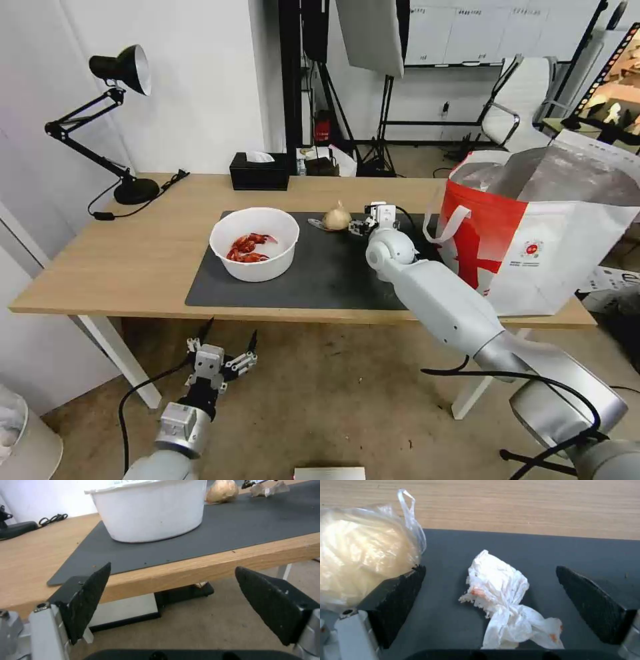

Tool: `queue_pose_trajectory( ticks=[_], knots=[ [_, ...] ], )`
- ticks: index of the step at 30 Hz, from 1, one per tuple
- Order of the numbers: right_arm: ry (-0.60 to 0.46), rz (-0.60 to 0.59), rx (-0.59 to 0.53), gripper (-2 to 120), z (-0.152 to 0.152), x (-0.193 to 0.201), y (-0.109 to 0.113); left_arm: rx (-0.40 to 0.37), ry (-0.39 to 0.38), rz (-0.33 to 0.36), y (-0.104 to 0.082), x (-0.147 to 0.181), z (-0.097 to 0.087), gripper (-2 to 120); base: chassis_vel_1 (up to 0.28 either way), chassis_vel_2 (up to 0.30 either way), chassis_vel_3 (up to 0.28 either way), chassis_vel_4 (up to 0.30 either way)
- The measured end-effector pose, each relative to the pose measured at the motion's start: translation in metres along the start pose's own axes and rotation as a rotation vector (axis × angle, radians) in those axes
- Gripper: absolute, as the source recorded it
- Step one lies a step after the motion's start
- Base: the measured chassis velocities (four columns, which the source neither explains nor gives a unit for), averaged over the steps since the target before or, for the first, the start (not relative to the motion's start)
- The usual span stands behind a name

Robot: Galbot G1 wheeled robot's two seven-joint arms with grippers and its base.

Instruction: Pick up the trash from the table and place it into the takeout bag.

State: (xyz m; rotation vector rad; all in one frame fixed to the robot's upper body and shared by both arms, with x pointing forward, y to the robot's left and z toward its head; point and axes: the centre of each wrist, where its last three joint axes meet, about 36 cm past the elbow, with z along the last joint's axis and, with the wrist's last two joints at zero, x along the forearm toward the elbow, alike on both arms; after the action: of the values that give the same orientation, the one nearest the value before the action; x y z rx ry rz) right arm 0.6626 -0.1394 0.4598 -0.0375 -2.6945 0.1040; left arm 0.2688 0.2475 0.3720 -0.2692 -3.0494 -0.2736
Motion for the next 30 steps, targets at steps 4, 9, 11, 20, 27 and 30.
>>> queue_pose_trajectory(
  ticks=[4,9,11,20,27,30],
  knots=[
    [0.013,0.003,0.0,100,0.001,-0.003,-0.002,0.001,0.003,0.0,-0.001,0.001,0.001,100,0.0,0.0,0.0,0.0],
    [0.029,0.006,-0.011,100,0.002,-0.007,-0.003,0.001,0.009,0.0,-0.001,0.001,0.003,100,0.0,0.0,0.0,0.0],
    [0.034,0.005,-0.016,100,0.003,-0.007,-0.002,0.0,0.01,0.0,-0.001,0.001,0.003,100,0.0,0.0,0.0,0.0],
    [0.06,-0.002,-0.059,100,0.007,-0.009,0.003,0.003,0.013,0.01,-0.004,0.002,0.004,100,0.0,0.0,0.0,0.0],
    [0.071,-0.002,-0.074,89,0.012,-0.007,0.006,-0.01,0.006,0.016,-0.007,0.004,0.004,100,0.0,0.0,0.0,0.0],
    [0.072,-0.002,-0.077,80,0.015,-0.006,0.008,-0.009,0.006,0.017,-0.008,0.004,0.003,100,0.0,0.0,0.0,0.0]
  ],
)
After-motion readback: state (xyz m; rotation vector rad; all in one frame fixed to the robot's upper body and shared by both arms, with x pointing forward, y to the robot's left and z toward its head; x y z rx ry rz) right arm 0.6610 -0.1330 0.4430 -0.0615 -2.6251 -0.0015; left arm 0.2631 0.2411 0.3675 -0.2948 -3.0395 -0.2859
